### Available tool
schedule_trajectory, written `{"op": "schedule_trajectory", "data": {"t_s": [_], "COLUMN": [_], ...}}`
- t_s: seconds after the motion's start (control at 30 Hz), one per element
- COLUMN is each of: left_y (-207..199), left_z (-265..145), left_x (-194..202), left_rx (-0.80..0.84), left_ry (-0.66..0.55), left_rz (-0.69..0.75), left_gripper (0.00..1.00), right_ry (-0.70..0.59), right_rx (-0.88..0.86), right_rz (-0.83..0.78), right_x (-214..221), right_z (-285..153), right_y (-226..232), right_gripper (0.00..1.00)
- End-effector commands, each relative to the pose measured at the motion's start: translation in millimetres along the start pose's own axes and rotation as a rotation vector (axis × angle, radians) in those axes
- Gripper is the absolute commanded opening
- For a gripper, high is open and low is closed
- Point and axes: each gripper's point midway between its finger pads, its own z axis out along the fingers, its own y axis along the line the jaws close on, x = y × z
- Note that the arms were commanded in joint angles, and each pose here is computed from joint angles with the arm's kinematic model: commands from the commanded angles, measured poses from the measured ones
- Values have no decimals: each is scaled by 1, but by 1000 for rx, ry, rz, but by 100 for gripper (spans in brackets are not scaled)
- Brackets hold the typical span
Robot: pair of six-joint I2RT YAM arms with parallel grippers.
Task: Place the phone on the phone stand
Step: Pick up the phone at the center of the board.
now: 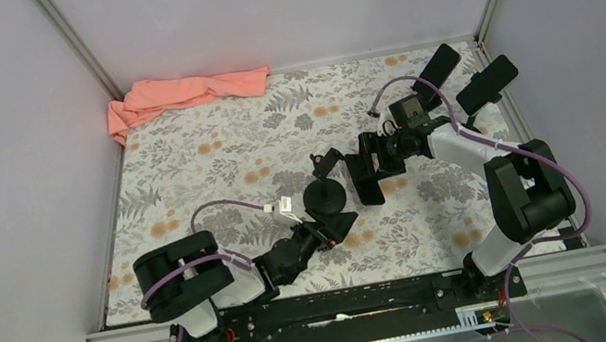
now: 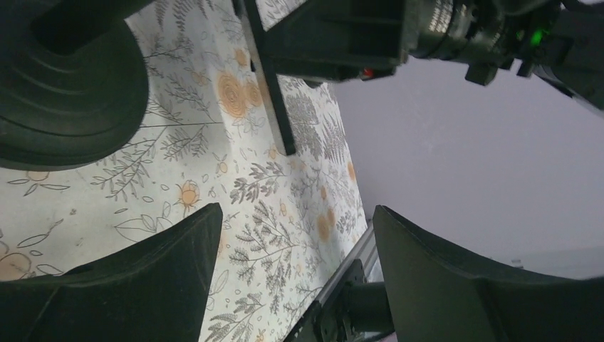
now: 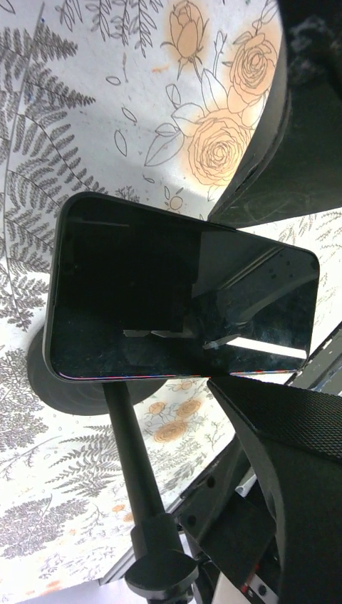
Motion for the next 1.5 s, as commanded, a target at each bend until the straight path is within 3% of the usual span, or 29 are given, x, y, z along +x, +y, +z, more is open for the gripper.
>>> {"op": "schedule_trajectory", "data": {"t_s": [0.0, 0.77, 1.0, 1.13, 1.3, 1.37, 1.47], "left_y": [-7, 15, 23, 25, 26, 27, 25], "left_z": [9, 52, 60, 63, 65, 65, 63], "left_x": [-23, -8, -5, -6, -5, -5, -6], "left_rx": [15, -86, -133, -143, -145, -143, -128], "left_ry": [-156, -211, -219, -223, -218, -216, -215], "left_rz": [-116, -145, -120, -108, -101, -99, -98], "left_gripper": [82, 72, 64, 53, 27, 11, 0], "right_ry": [-52, -15, -4, 2, 6, 6, 0], "right_rx": [-106, -173, -185, -191, -198, -199, -195], "right_rz": [-9, -13, -40, -49, -61, -65, -82], "right_x": [-10, 7, 13, 15, 17, 17, 16], "right_z": [-12, -6, -4, -4, -4, -4, -6], "right_y": [25, 41, 47, 50, 53, 53, 54], "right_gripper": [49, 48, 48, 48, 48, 48, 49]}}
